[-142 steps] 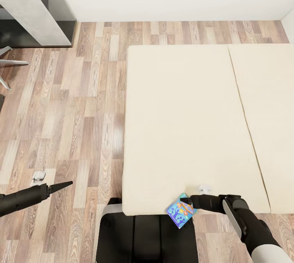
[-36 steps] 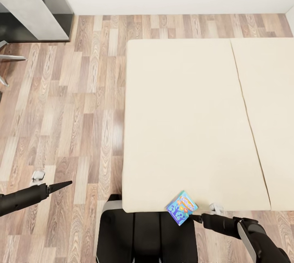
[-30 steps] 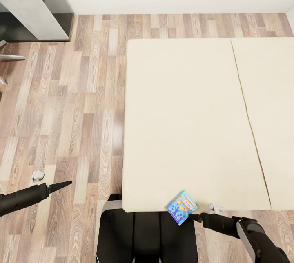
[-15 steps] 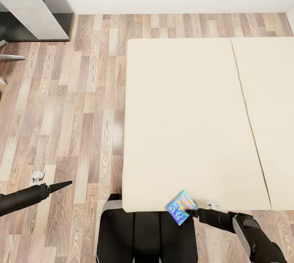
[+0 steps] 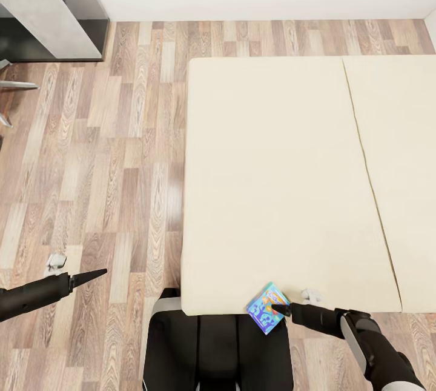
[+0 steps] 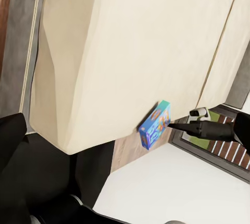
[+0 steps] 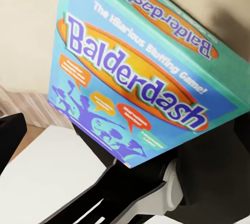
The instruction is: Put all the toys in the child's room - the three board games (two on the bed and one on the table), the two jigsaw puzzles on the table, and the tennis ball on the table - inside the toy box on the table in the child's room.
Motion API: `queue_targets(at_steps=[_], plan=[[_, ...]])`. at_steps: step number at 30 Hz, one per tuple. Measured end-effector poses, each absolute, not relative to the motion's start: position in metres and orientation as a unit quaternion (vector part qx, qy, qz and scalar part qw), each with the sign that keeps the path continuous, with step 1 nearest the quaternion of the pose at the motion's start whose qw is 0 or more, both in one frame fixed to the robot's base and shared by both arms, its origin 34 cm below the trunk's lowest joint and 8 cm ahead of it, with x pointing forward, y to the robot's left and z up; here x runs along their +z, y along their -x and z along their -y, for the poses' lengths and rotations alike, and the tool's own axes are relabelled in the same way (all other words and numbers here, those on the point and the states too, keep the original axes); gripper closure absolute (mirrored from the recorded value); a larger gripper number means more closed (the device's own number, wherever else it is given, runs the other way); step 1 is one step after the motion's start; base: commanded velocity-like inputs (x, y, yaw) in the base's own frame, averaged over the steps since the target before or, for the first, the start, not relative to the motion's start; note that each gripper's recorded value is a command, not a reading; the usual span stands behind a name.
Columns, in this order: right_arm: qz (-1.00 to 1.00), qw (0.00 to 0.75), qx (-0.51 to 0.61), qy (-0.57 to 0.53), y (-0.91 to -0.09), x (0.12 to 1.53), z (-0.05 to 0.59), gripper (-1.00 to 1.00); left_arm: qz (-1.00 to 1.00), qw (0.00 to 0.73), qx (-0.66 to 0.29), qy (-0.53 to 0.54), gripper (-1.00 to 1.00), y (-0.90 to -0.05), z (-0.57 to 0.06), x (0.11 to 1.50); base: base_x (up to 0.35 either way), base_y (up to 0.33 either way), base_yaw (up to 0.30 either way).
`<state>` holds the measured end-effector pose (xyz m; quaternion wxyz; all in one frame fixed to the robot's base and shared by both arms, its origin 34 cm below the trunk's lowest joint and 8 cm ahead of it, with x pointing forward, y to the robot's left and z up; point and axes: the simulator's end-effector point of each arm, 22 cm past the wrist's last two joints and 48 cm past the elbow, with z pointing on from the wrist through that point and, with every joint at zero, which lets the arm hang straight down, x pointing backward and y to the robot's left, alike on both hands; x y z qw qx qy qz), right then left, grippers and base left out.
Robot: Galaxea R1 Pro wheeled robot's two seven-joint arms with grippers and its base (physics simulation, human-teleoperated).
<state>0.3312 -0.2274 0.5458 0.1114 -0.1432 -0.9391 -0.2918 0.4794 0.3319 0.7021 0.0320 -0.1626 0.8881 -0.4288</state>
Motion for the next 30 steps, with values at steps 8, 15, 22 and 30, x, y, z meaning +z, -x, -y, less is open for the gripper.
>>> queue_targets(at_steps=[8,15,22,30], plan=[[0.939,0.112,-0.293,0.144,-0.3311,0.5452,0.2264,-1.0,-0.888,0.031,-0.429,0.163,-1.0,-0.4787,-0.3319,0.7014,0.0,0.0,0.0],[0.938,0.114,-0.292,0.145,-0.3289,0.544,0.2262,-1.0,-0.888,0.029,-0.428,0.164,-1.0,-0.4771,-0.3323,0.6995,0.0,0.0,0.0],[0.938,0.116,-0.292,0.145,-0.3271,0.5434,0.2262,-1.0,-0.889,0.027,-0.427,0.164,-1.0,-0.4762,-0.3325,0.6985,0.0,0.0,0.0],[0.938,0.119,-0.292,0.145,-0.3248,0.5431,0.2261,-1.0,-0.888,0.027,-0.428,0.165,-1.0,-0.4762,-0.3325,0.6983,0.0,0.0,0.0]])
